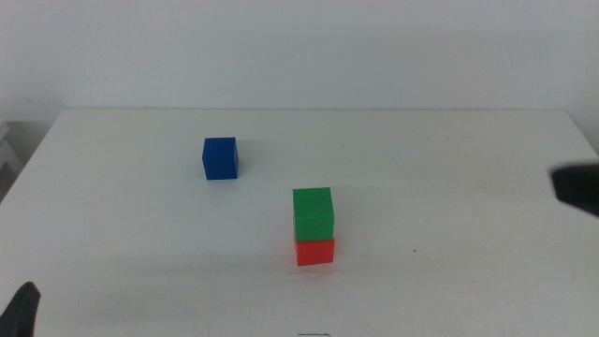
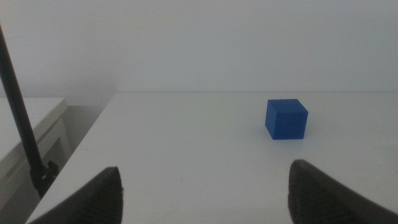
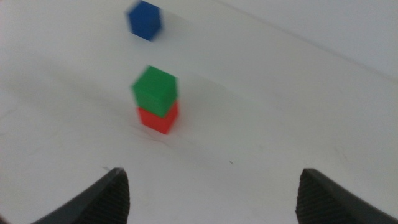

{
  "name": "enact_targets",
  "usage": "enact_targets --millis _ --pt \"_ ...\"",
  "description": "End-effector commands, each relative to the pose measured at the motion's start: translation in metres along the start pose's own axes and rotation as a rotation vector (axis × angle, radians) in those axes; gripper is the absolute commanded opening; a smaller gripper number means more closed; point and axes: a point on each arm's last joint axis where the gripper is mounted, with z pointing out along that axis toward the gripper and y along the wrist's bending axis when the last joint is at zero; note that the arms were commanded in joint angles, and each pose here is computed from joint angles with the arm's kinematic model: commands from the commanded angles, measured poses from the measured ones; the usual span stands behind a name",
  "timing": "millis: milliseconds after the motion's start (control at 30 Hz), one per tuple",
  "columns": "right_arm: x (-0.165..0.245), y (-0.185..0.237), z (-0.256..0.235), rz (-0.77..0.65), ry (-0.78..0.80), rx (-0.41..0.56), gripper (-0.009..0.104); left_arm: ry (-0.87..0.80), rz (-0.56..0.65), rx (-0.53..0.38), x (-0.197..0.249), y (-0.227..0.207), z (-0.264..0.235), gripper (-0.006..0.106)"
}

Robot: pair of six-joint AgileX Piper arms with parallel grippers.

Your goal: Stack red cubes first, then green, then blue cubes in a specific spot.

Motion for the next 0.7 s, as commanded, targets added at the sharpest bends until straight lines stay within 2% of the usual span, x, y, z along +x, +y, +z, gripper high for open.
enact_targets --millis 0,167,367,667 --pt "0.004 0.002 -0.022 -0.08 -0.167 -0.046 0.071 -0.098 -0.015 0.007 -0.009 -0.001 -0.002 0.088" --pt "0.02 0.007 -0.035 -0.123 -0.227 -0.11 0.074 -0.098 -0.015 0.007 -0.009 -0.001 -0.002 0.088" --pt "0.021 0.004 -0.038 -0.119 -0.237 -0.082 0.079 -0.098 -0.015 0.007 -0.009 -0.001 -0.002 0.088" --pt "0.019 0.003 -0.038 -0.116 -0.259 -0.064 0.08 -0.098 -0.015 0.007 -0.009 -0.001 -0.002 0.088"
